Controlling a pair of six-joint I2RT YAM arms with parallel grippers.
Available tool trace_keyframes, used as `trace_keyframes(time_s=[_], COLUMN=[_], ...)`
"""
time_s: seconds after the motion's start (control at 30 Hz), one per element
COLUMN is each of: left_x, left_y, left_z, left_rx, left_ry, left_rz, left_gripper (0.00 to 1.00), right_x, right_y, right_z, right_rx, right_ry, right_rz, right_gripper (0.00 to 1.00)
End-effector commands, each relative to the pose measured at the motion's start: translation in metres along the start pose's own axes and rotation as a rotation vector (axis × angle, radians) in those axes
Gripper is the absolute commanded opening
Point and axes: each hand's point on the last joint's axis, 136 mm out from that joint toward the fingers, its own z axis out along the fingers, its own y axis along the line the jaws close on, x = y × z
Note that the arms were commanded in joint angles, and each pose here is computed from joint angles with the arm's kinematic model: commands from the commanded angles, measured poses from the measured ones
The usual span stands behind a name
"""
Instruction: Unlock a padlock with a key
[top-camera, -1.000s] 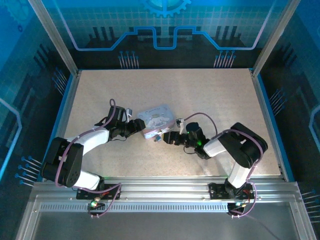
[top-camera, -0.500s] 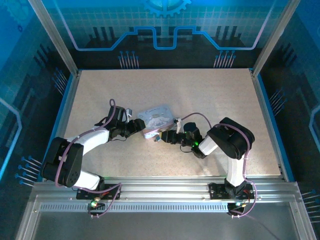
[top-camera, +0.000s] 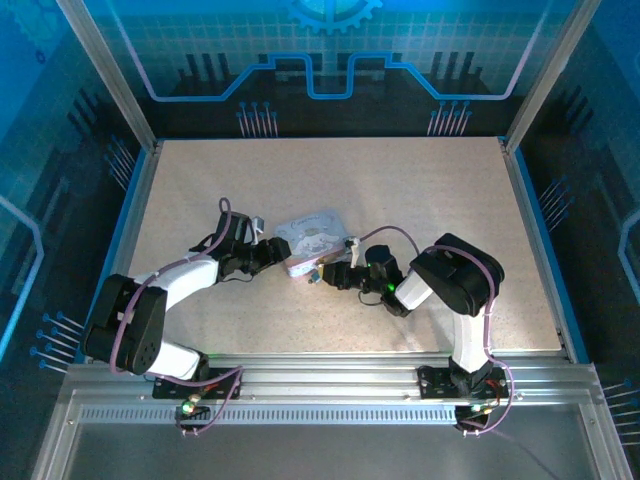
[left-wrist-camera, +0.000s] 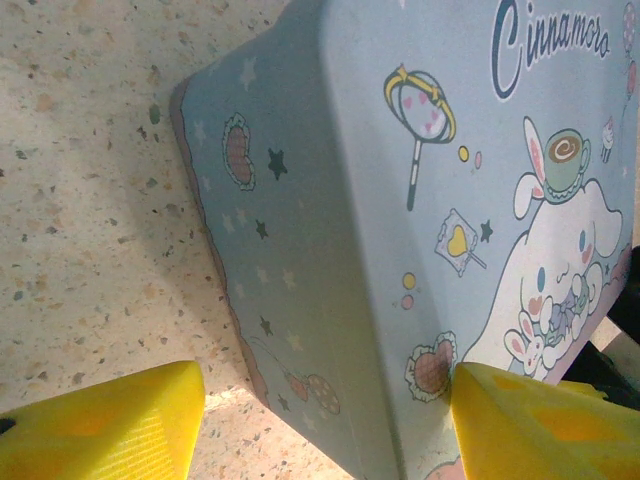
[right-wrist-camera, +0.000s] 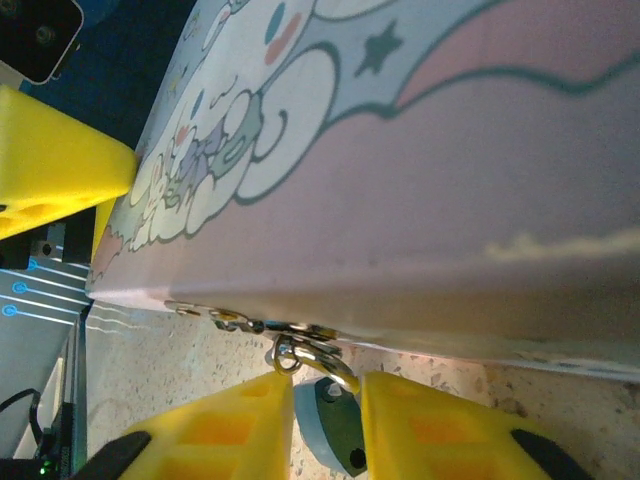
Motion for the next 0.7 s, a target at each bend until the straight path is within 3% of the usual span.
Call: trace_keyframes(time_s=[0.0, 0.27, 0.67], left_x=[0.0286, 0.0293, 0.0302], left_y=[0.0292, 0.0302, 0.0326], left_z=[0.0061, 0.0059, 0.0047], left_rx=[-0.102, -0.105, -0.114], left_ry=[0.089, 0.089, 0.085], left_rz=[-0.050, -0.050, -0.050], left_gripper=[0.67, 0.67, 0.67], right_x=[0.0062, 0.0050, -0.0031], right_y=[-0.0025, -0.0035, -0.0054], right_z=[0.0034, 0.0023, -0.0062], right_rx=[0.009, 0.013, 0.029], right_ry=[0.017, 0.008, -0.039], right_rz=[0.006, 0.024, 0.062], right_gripper=[0.22, 0.11, 0.07])
